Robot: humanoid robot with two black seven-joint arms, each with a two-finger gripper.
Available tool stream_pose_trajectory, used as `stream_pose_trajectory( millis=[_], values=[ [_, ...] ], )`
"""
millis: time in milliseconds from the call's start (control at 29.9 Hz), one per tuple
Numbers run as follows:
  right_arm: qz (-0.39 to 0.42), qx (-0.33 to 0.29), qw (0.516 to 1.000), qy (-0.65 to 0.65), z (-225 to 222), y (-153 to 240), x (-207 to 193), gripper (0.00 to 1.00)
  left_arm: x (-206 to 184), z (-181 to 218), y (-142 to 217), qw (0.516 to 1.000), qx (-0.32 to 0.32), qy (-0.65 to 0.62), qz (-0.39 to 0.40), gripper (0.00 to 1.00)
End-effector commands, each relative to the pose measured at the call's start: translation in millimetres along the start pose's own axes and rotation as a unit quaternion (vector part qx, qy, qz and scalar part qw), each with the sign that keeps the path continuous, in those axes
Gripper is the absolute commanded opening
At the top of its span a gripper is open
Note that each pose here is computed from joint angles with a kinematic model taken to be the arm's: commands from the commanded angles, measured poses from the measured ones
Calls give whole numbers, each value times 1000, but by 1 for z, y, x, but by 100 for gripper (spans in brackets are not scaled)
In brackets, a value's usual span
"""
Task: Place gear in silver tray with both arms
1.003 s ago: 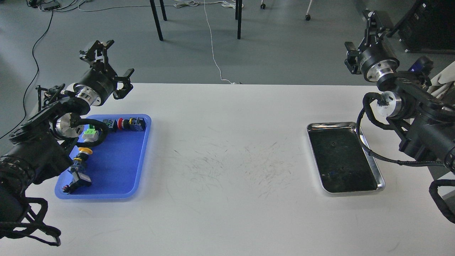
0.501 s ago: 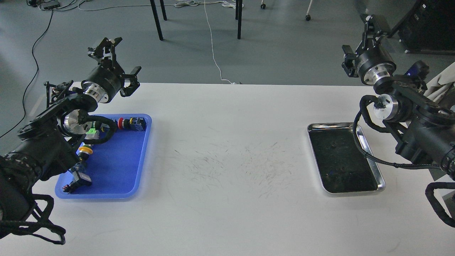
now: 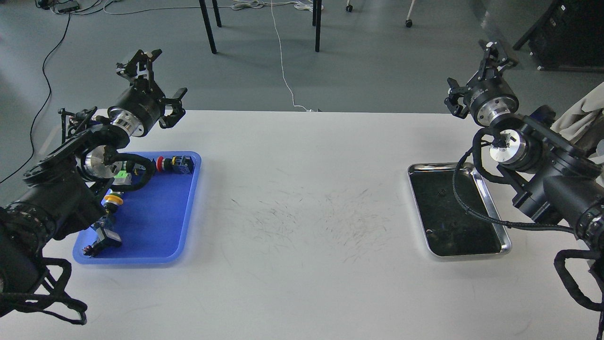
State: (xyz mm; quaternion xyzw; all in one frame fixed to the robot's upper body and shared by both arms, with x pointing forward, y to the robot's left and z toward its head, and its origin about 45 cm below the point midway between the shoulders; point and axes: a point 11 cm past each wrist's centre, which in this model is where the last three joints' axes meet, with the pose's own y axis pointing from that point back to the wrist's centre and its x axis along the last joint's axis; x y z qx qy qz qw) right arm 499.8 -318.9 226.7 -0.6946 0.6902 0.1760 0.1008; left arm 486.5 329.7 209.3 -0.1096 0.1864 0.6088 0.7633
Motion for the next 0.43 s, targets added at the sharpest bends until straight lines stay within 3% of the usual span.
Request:
stream_pose_trajectory(
  millis=[0, 401],
  values=[
    [-1, -3, 1000, 2, 3, 1, 1, 100, 2, -1, 2, 1000, 0, 0, 2, 98],
    [-1, -4, 1000, 1, 5, 2, 0, 100, 4, -3, 3, 1000, 2, -1, 4, 98]
  ],
)
